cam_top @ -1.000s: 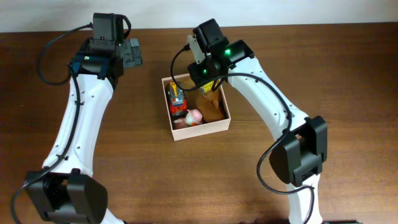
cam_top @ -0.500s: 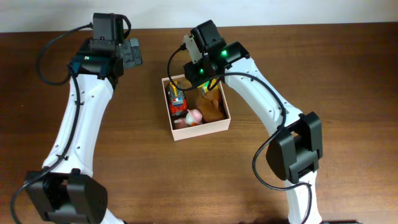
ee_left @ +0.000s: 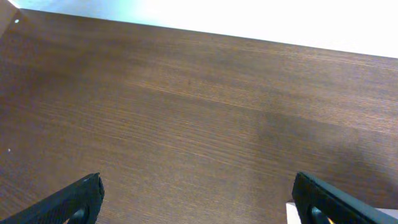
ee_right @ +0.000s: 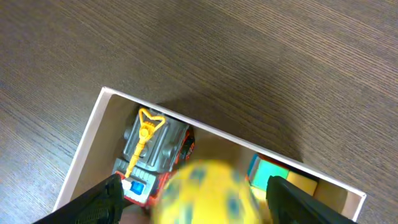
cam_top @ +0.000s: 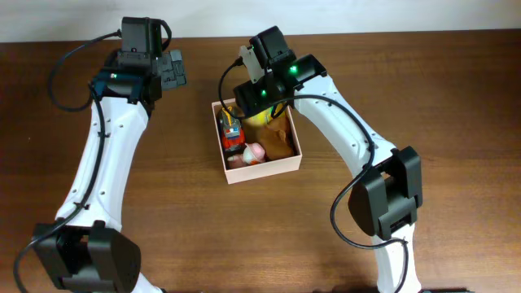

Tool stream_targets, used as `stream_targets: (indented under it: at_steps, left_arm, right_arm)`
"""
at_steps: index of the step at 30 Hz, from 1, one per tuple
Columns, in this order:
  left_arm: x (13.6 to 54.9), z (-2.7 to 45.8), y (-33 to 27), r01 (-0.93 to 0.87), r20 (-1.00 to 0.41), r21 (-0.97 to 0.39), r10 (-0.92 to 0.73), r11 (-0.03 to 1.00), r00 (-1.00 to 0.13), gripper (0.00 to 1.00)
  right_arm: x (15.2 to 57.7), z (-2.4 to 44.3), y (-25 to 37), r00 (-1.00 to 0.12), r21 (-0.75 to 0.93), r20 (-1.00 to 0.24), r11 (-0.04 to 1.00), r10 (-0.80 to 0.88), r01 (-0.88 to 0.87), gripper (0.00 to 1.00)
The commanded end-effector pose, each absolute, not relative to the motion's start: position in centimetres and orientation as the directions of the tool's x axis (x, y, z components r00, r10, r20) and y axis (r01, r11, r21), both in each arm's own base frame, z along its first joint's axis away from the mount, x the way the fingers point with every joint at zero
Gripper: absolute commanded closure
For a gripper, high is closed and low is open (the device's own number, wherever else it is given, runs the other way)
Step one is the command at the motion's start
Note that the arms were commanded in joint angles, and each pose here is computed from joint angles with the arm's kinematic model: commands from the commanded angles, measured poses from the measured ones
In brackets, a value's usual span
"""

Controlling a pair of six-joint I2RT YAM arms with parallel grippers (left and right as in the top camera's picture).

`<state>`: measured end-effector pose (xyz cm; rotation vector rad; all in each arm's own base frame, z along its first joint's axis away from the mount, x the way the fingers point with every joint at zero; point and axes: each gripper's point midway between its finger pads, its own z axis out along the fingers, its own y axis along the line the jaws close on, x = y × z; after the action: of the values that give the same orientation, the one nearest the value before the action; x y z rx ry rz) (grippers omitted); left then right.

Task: Pack container
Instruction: 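Lower the ball into the box and open the right gripper, then raise the right gripper out of the box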

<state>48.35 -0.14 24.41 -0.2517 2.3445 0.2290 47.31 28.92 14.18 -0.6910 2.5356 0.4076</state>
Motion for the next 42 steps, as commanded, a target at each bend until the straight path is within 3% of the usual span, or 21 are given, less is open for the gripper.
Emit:
stream_targets:
  at_steps: [1, 10, 15, 23, 31, 42]
  left_arm:
    - [48.2, 25.9, 0.3, -0.270, -0.732, 0.076, -0.130, 0.960, -0.669, 0.01]
    - [48.2, 25.9, 0.3, -0.270, -0.732, 0.076, -0.130, 0.960, -0.669, 0.01]
    - [48.2, 25.9, 0.3, -0.270, -0.732, 0.076, -0.130, 0.960, -0.669, 0.01]
    - [48.2, 25.9, 0.3, -0.270, -0.732, 0.076, -0.130, 0.960, -0.669, 0.01]
    - [48.2, 25.9, 0.3, -0.270, -0.732, 0.076, -0.130, 0.960, -0.669, 0.01]
    - [48.2, 25.9, 0.3, -0.270, -0.732, 0.076, -0.130, 0.960, -0.669, 0.01]
  right_arm:
    - [46.8, 13.4, 29.4, -0.761, 0.162, -0.502, 0.819, -0.411, -0.550, 0.22]
    - [47.8, 14.2, 28.2, -0.758, 0.125, -0.516, 0.840, -0.399, -0.527, 0.15]
    - [49.7, 19.5, 23.7, -0.762, 0.100, -0.562, 0.888, -0.321, -0.448, 0.01]
    - [52.4, 26.8, 13.0, -0.758, 0.099, -0.637, 0.959, -0.143, -0.264, 0.01]
    - [52.2, 26.1, 7.3, -0.807, 0.107, -0.587, 0.982, -0.066, -0.158, 0.01]
    - [52.1, 26.0, 6.8, -0.810, 0.106, -0.584, 0.983, -0.058, -0.147, 0.01]
